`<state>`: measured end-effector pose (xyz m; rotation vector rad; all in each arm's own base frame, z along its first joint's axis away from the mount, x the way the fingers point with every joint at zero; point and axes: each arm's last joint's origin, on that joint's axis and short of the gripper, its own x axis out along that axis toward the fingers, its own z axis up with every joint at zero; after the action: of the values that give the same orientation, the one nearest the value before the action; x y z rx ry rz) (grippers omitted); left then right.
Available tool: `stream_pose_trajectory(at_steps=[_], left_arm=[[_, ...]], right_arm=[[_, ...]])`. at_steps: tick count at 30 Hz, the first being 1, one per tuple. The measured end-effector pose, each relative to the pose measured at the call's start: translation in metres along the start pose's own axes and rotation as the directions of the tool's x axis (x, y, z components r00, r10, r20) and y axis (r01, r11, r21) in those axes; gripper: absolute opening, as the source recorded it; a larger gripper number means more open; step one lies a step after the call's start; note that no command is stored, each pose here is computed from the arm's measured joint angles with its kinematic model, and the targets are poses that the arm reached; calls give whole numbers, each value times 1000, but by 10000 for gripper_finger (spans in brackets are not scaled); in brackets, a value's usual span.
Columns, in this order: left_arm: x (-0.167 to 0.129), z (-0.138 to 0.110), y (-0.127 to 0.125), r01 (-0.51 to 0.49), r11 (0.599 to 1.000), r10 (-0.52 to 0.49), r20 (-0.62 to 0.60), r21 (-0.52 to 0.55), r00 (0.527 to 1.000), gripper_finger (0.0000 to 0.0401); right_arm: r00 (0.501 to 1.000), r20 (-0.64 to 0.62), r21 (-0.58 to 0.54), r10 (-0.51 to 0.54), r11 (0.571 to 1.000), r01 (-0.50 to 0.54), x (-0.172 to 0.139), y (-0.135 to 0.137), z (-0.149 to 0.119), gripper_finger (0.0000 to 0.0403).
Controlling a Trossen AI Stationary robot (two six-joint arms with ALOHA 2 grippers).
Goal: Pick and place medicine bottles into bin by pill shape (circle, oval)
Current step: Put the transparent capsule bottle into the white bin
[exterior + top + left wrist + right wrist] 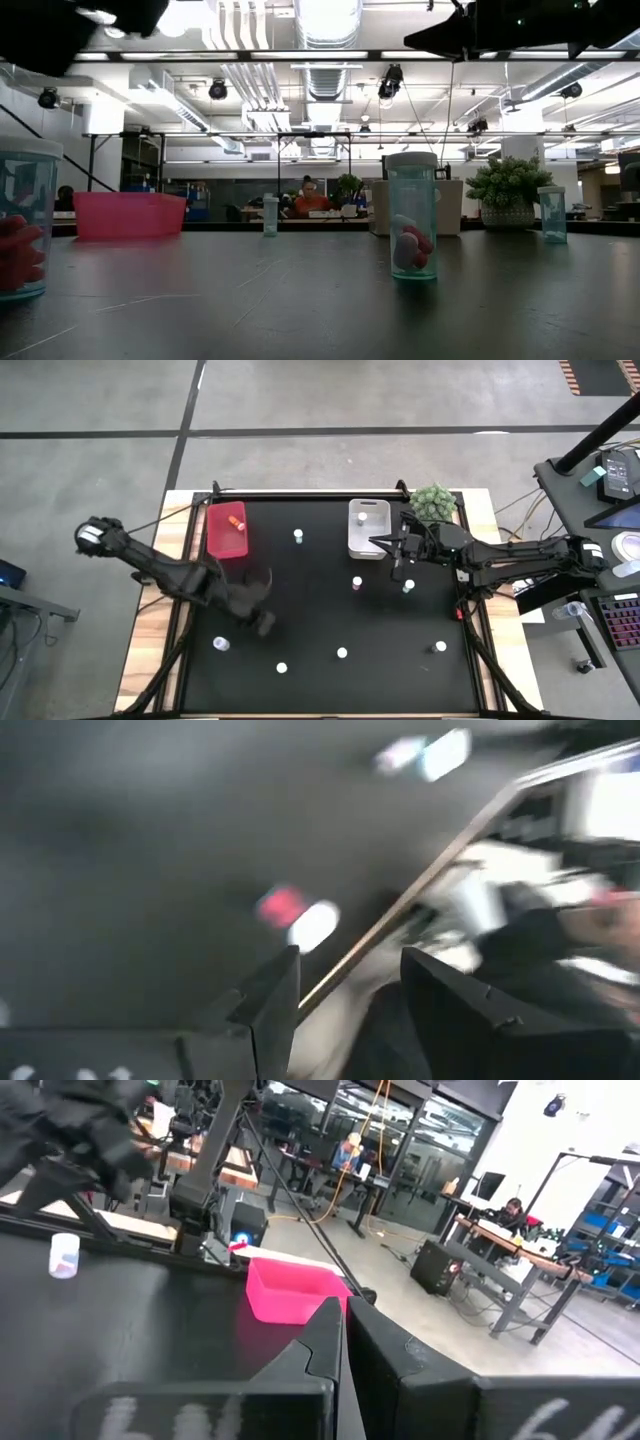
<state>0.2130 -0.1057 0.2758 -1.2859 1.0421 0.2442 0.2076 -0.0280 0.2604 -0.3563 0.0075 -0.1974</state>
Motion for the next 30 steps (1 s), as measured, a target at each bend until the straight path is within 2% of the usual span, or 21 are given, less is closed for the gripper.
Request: stream_pose_trajectory(at_steps=[2, 5, 9, 16, 19, 24, 30], left_arm=[[3, -13, -2, -130, 991, 128, -61, -30, 990, 160], [2, -29, -4, -323, 945, 317, -96, -49, 944, 160], [0, -46, -4, -482, 875, 476, -103, -40, 873, 160], [13, -57, 11, -555, 832, 553, -88, -3, 829, 160], [14, -58, 18, -577, 816, 573, -125, 1, 810, 164], [13, -57, 31, -601, 799, 593, -170, 6, 787, 199], [17, -54, 46, -628, 778, 620, -164, 7, 767, 242]], right_arm=[[1000, 3, 6, -1, 1000, 1, 0, 0, 0, 12], [1000, 17, 13, -6, 1000, 6, 0, -1, 2, 12], [999, 39, 26, 20, 999, -21, 1, -1, 5, 12], [998, 47, 24, 38, 999, -39, 1, 0, 6, 12], [998, 47, 11, 38, 999, -38, 1, 0, 6, 12], [998, 48, -11, 38, 999, -37, 1, 0, 6, 12], [998, 48, -25, 38, 999, -36, 1, 0, 6, 12]])
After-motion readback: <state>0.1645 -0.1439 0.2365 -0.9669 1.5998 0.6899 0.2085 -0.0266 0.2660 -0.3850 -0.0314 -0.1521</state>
